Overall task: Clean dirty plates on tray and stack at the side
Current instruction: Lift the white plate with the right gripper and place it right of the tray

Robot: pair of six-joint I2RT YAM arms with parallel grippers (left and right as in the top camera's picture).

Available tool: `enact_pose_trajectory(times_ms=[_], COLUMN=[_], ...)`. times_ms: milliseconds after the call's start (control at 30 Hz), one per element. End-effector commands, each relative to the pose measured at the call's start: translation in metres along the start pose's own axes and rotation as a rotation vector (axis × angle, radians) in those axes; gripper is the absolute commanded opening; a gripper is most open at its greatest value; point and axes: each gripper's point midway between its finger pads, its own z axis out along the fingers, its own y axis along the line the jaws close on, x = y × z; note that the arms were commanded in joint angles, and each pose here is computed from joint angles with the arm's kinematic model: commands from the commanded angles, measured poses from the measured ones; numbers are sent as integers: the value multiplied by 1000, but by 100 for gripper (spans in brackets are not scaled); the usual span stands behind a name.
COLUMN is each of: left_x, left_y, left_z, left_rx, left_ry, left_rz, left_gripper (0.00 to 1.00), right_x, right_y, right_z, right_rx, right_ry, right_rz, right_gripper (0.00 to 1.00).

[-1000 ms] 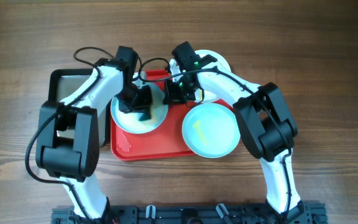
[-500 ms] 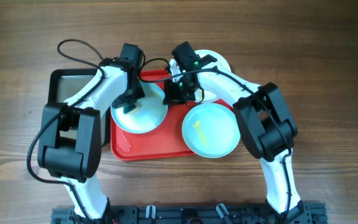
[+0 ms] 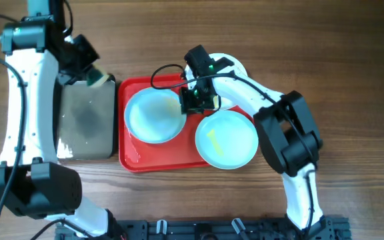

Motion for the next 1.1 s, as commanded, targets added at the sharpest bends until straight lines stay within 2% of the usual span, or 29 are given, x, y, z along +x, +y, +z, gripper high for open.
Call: enact_pose_trajectory(times_ms=[0,167,467,633,867,1067], left_x=[6,15,18,18,18,18], left_y=[30,40,42,42,41,41], left_z=[22,38,45,45,45,45], left_rx=[-99,-132,-137,-136,-135,-135], left_ry=[50,79,89,88,86,86], left_rz=[-11,-13,-14,-14,-12,-12], left_gripper=[4,4,4,4,4,4], right_x=[-24,-27,-16,-8,19,19], right_y=[3,11,25,46,95,101], right_z=[-71,-126,-167,-203,-243,-238], right_rx=[226,513,935,1190,1397,1361], right_ry=[-260,-477,-660,-822,-1099,-1111], right_rz=[-80,-186,-360,-429,-449,-447], right_gripper=[4,4,4,4,4,4])
